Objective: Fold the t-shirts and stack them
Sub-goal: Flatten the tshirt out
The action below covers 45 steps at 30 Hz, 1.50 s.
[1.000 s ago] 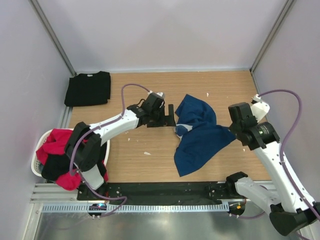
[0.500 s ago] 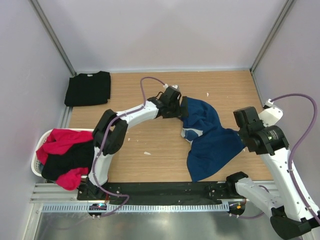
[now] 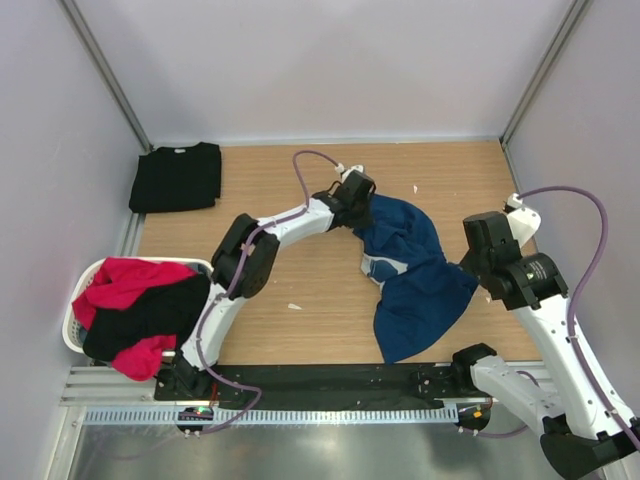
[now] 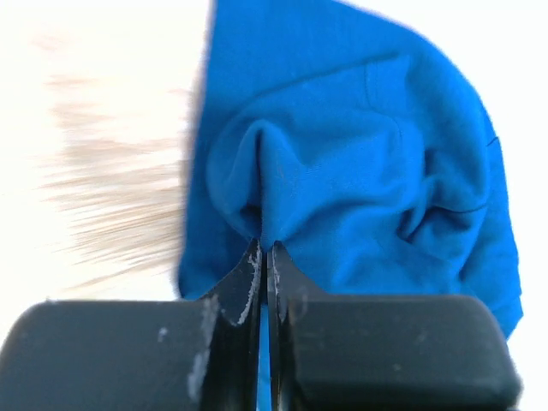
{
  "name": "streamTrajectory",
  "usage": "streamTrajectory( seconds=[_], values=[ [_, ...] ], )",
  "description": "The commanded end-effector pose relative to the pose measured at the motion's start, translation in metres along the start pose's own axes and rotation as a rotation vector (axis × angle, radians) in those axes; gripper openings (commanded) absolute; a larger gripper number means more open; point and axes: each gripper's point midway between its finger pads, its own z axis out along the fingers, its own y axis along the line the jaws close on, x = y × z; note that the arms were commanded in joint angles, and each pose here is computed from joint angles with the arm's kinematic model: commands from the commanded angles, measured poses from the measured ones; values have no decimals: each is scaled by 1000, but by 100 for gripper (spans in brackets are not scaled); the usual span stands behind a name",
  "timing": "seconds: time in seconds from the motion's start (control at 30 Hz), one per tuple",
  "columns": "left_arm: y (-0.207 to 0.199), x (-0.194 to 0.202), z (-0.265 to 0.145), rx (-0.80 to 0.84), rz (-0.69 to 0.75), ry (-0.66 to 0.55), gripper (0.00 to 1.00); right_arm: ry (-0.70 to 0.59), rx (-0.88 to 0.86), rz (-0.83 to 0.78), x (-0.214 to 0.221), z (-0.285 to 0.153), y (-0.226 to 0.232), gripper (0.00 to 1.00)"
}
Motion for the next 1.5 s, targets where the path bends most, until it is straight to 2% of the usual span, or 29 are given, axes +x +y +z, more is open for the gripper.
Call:
streamTrajectory(
  seconds=[0.0,0.03,0.1,0.13,0.2,0.23,0.3,0.4,0.57,0.83,0.97,1.03,1.1,1.23,1.27,1.33,1.37,1.47],
  values=[
    [4,-111,-85,-46,-8,-294,0,-103,-236,-4,-32,-4,53,1],
    [19,-146,-125,-64,-22,-371,0,-126,-270,5,-40,-7,61,1],
    [43,-180,-168,-108,-49,-466,0,-202,-350,18,-69,-20,81,1],
    [55,-213,-220,-110,-80,-565,0,-228,-358,21,-79,-25,85,1],
    [74,-236,-270,-181,-72,-669,0,-288,-380,3,-111,-41,97,1],
    [75,-248,-311,-189,-71,-739,0,-301,-393,-6,-121,-47,102,1],
    [81,-260,-360,-244,-27,-828,0,-343,-433,-11,-148,-66,116,1],
    [80,-267,-431,-265,9,-926,0,-409,-458,-21,-182,-92,123,1],
    [85,-261,-525,-301,38,-1023,0,-522,-473,-1,-229,-141,115,1],
    [75,-246,-606,-227,108,-1113,0,-550,-476,-32,-241,-174,96,1],
    [58,-242,-626,-144,175,-1107,0,-519,-452,-52,-234,-176,85,1],
    [52,-239,-618,-123,217,-1061,0,-504,-417,-47,-231,-172,80,1],
    [41,-235,-610,-76,273,-1008,0,-464,-310,-49,-226,-153,71,1],
    [35,-235,-539,-75,317,-831,0,-420,-121,-82,-218,-119,59,1],
    [36,-239,-507,-102,316,-774,0,-410,-103,-101,-214,-103,66,1],
    [41,-245,-478,-139,295,-739,0,-399,-90,-127,-210,-85,74,1],
    [46,-247,-445,-171,299,-684,0,-389,-76,-130,-209,-67,79,1],
    [53,-249,-394,-189,293,-612,0,-345,-94,-153,-207,-21,100,1]
  ],
)
